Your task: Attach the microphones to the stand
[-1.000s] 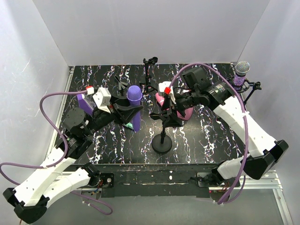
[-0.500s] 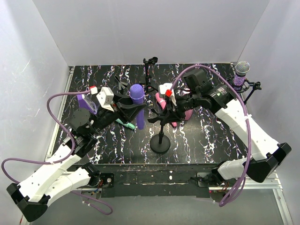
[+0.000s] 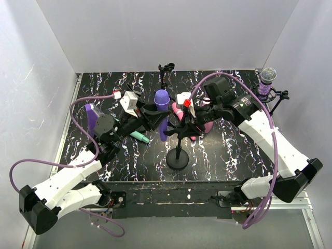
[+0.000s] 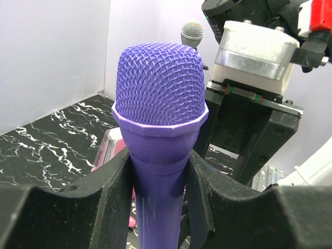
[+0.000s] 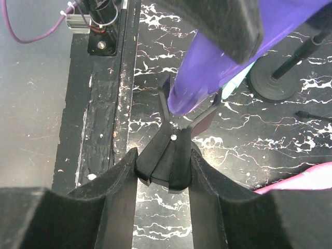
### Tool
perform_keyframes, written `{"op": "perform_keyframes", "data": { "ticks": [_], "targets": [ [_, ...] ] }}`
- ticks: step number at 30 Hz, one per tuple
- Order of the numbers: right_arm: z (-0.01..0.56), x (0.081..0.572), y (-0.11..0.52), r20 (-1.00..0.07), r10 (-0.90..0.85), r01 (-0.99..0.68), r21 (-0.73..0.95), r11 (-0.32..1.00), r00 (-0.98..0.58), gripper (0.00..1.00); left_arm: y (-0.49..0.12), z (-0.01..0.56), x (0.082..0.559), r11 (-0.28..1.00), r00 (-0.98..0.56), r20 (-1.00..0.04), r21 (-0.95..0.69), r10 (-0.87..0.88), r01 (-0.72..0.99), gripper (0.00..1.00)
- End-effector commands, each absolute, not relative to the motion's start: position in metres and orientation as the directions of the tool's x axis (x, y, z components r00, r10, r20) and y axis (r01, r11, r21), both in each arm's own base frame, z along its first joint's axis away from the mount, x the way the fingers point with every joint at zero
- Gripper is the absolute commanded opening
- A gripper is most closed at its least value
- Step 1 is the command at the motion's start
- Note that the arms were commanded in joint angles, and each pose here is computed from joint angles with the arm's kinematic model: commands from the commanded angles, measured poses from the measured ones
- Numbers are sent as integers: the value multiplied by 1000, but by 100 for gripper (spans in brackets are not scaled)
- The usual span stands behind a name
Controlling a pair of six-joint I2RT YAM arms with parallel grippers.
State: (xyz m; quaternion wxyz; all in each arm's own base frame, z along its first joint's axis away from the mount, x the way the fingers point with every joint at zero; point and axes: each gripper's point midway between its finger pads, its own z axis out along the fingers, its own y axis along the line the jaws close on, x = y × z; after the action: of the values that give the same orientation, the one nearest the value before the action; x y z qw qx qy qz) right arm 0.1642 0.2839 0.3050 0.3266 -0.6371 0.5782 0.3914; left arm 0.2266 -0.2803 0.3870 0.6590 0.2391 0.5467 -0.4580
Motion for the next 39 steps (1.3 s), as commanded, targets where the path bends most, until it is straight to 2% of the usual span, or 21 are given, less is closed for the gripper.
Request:
{"op": "perform_keyframes", "data": {
  "ticks": [1, 13, 29, 31, 36, 39],
  "targets": [
    [302, 157, 287, -882, -471, -986, 91, -139, -15, 2, -284, 397, 220, 410, -24, -903, -219, -429, 886, 0],
    [292, 156, 290, -887, -444, -978, 187, -96, -126, 1, -275, 384, 210, 379, -69, -826, -328, -559, 865, 0],
    [285, 162, 288, -879, -416, -963, 267, -24, -233, 1, -299, 392, 198, 351, -65, -788, -345, -612, 870, 0],
    [286, 163, 287, -879, -412, -962, 272, -23, -239, 6, -301, 389, 196, 348, -73, -788, -350, -611, 870, 0],
    [289, 156, 285, -882, -398, -956, 291, -44, -250, 39, -296, 387, 192, 356, -72, -791, -352, -607, 865, 0],
    [292, 154, 284, -882, -388, -950, 309, -53, -266, 52, -291, 386, 191, 371, -64, -797, -348, -600, 861, 0]
  ]
}}
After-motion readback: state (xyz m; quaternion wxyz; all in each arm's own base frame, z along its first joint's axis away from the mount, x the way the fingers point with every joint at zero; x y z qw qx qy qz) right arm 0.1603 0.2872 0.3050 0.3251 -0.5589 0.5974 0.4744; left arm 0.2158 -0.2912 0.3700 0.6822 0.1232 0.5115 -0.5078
